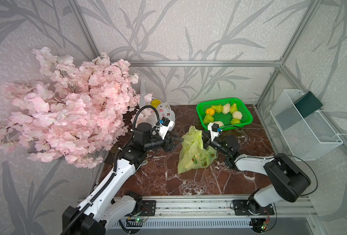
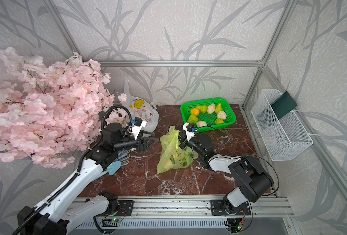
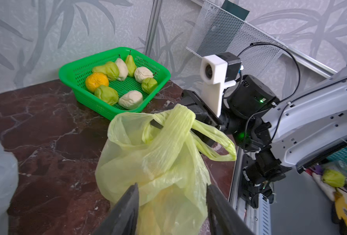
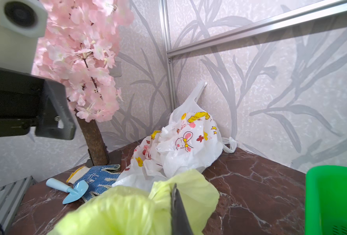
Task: Place the pears into plastic bags & tie knots
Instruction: Tie the plastic bag at the center of the board.
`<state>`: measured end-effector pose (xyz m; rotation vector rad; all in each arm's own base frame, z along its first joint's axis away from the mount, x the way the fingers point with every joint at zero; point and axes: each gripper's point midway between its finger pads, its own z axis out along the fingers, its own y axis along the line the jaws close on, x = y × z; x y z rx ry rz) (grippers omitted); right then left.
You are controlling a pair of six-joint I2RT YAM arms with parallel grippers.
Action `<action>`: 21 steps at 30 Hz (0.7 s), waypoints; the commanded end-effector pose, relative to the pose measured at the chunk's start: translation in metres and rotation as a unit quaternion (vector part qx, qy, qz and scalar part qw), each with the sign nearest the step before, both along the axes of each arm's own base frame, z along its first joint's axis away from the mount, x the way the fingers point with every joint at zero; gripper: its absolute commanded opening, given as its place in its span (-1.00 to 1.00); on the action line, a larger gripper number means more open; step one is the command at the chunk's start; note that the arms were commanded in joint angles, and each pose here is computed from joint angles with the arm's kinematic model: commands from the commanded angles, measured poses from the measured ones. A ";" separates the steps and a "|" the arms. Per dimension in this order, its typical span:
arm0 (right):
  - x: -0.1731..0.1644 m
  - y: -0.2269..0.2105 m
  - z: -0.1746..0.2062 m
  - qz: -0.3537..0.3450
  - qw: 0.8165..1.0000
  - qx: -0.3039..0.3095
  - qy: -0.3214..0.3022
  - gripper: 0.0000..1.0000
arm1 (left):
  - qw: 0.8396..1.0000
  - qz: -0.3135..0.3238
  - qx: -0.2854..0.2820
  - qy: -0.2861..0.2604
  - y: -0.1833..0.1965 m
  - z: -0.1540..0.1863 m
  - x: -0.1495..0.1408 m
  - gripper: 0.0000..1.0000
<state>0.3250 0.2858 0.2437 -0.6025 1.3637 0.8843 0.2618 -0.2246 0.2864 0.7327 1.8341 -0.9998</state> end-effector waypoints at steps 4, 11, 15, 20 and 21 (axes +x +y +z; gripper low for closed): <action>-0.003 0.004 0.029 0.019 0.999 0.040 -0.025 -1.00 | 0.999 0.020 0.020 -0.016 -0.009 -0.026 0.044 0.21; 0.006 0.007 0.041 0.016 0.996 0.082 -0.014 -1.00 | 0.996 -0.055 -0.049 0.057 -0.056 -0.050 0.044 -0.29; 0.005 0.006 0.059 0.031 0.990 0.135 0.008 -1.00 | 0.993 -0.084 -0.047 0.070 -0.090 -0.074 0.018 -0.59; -0.002 0.012 0.062 0.068 0.986 0.150 0.034 -1.00 | 0.995 -0.050 -0.039 0.079 -0.085 -0.084 0.031 -0.64; -0.002 0.011 0.061 0.065 0.986 0.147 0.033 -1.00 | 0.995 -0.047 -0.036 0.077 -0.083 -0.079 0.031 -0.61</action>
